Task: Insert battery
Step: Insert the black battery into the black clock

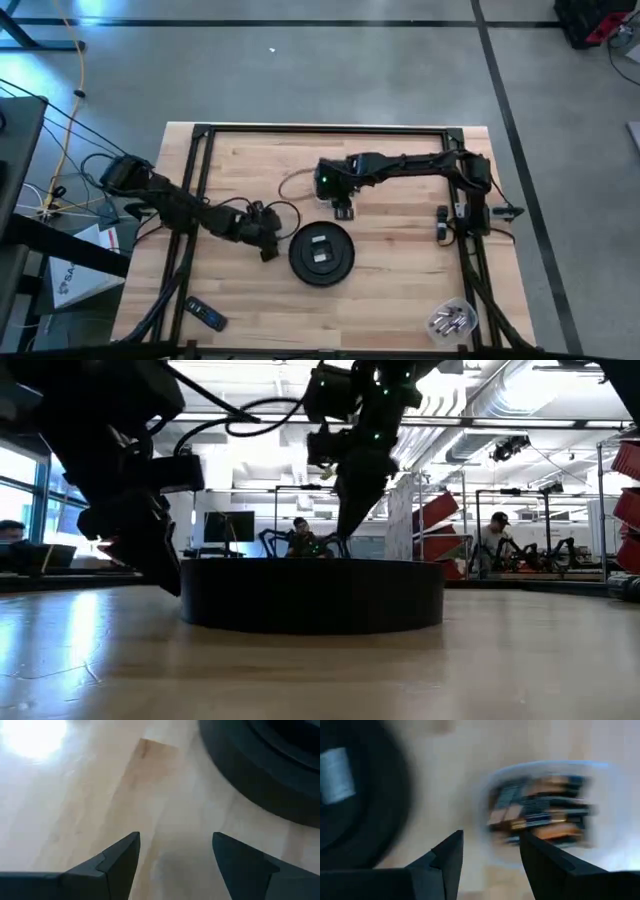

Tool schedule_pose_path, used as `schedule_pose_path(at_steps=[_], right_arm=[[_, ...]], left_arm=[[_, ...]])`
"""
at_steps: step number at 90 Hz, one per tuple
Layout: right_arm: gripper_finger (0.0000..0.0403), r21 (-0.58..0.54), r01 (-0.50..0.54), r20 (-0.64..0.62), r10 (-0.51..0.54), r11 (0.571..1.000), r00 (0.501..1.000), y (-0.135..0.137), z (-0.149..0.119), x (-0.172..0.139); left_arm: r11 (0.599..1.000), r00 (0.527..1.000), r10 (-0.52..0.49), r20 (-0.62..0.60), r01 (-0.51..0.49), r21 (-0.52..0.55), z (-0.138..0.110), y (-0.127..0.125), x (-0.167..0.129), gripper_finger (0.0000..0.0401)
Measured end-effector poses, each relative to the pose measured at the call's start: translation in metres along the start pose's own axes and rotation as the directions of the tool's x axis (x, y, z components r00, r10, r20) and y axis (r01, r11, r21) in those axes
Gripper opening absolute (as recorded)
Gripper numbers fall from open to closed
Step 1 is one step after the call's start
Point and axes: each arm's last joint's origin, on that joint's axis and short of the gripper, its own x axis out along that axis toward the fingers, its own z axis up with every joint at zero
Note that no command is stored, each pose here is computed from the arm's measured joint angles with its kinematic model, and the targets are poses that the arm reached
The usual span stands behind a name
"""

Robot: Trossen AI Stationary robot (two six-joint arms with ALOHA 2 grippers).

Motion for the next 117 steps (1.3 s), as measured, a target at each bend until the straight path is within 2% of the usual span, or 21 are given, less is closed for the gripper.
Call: schedule_pose_path(at_steps=[16, 28, 42, 57, 80, 92, 117], right_arm=[[0.016, 0.005, -0.028, -0.007, 0.028, 1.0, 1.0, 0.041, 0.007, -0.002], [0.016, 0.118, -0.036, -0.024, 0.039, 0.992, 0.999, 0.066, 0.008, -0.004], [0.016, 0.277, 0.082, -0.04, -0.073, 0.957, 0.996, 0.078, 0.008, -0.005], [0.0158, 0.374, 0.094, -0.091, -0.064, 0.923, 0.994, 0.08, 0.006, 0.006], [0.0135, 0.439, 0.113, -0.155, -0.049, 0.891, 0.987, 0.071, 0.003, 0.03], [0.011, 0.451, 0.099, -0.156, -0.03, 0.887, 0.987, 0.063, 0.002, 0.03], [0.0044, 0.45, -0.005, -0.149, 0.081, 0.893, 0.986, 0.049, 0.001, 0.04]], left_arm=[[0.996, 0.996, -0.082, 0.043, 0.08, 0.047, -0.01, 0.001, 0.005, 0.0231], [0.987, 0.989, -0.134, 0.064, 0.127, 0.102, -0.01, 0.0, 0.006, 0.0231], [0.973, 0.979, -0.193, 0.06, 0.183, 0.141, -0.009, -0.003, 0.005, 0.0231], [0.969, 0.976, -0.209, 0.055, 0.2, 0.144, -0.01, -0.004, 0.005, 0.0231], [0.972, 0.978, -0.192, 0.085, 0.177, 0.153, -0.011, -0.009, 0.002, 0.0231], [0.976, 0.979, -0.174, 0.103, 0.158, 0.15, -0.011, -0.01, 0.002, 0.0231], [0.983, 0.981, -0.154, 0.115, 0.141, 0.114, -0.011, -0.011, 0.001, 0.0231]])
